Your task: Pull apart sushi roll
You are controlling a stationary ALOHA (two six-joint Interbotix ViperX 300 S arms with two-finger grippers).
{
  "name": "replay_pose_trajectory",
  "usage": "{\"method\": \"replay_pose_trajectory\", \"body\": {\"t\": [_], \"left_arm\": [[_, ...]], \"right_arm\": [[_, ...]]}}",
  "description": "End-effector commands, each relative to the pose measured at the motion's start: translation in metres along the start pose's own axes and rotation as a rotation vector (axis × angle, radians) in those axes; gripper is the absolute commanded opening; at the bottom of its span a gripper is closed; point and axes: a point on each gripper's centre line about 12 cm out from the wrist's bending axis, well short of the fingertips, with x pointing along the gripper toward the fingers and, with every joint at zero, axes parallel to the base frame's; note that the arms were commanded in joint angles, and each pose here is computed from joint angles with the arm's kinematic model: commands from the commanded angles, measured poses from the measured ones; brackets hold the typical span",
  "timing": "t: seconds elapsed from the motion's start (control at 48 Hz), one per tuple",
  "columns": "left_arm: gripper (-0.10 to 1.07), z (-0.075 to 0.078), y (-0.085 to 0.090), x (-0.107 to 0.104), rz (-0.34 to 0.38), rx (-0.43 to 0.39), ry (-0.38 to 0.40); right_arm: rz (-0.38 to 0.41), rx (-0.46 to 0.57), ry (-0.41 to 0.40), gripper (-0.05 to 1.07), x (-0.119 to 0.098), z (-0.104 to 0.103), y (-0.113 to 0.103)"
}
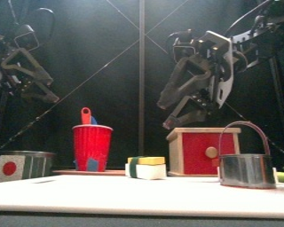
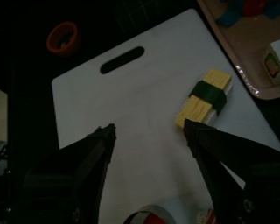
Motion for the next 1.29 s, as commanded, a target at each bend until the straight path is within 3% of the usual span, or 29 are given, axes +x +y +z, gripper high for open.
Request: {"method": "replay_pose_trajectory", "body": {"t": [0.0, 0.188, 0.333, 0.438, 0.583, 0.812, 1.104, 1.271], "left_arm": [[0.95, 0.012, -0.008, 0.009, -0.021, 0.022, -0.006], [0.95, 0.007, -0.01, 0.016, -0.025, 0.012, 0.038], [0.95, -0.004, -0.011, 0.016, -0.023, -0.071, 0.112], [0.95, -0.006, -0.011, 0.016, -0.01, -0.213, 0.164], [0.96, -0.009, -0.01, 0.015, 0.019, -0.495, 0.222], [0.95, -0.008, 0.002, 0.016, 0.084, -0.731, 0.213], [0.95, -0.011, 0.024, 0.017, 0.168, -0.787, 0.21], [0.95, 0.009, 0.038, 0.02, 0.184, -0.778, 0.197]], "right_arm": [[0.018, 0.028, -0.086, 0.95, 0.002, 0.035, 0.007], [0.002, 0.036, -0.115, 0.95, 0.014, 0.052, 0.003], [-0.011, 0.028, -0.105, 0.95, 0.03, 0.058, -0.002], [-0.009, 0.012, -0.071, 0.95, 0.038, 0.057, -0.004], [0.001, 0.01, -0.033, 0.95, 0.042, 0.058, -0.005], [0.011, -0.011, 0.006, 0.95, 0.041, 0.053, -0.006], [0.012, -0.033, 0.025, 0.95, 0.041, 0.049, -0.007], [0.013, -0.042, 0.033, 0.95, 0.041, 0.047, -0.007]]}}
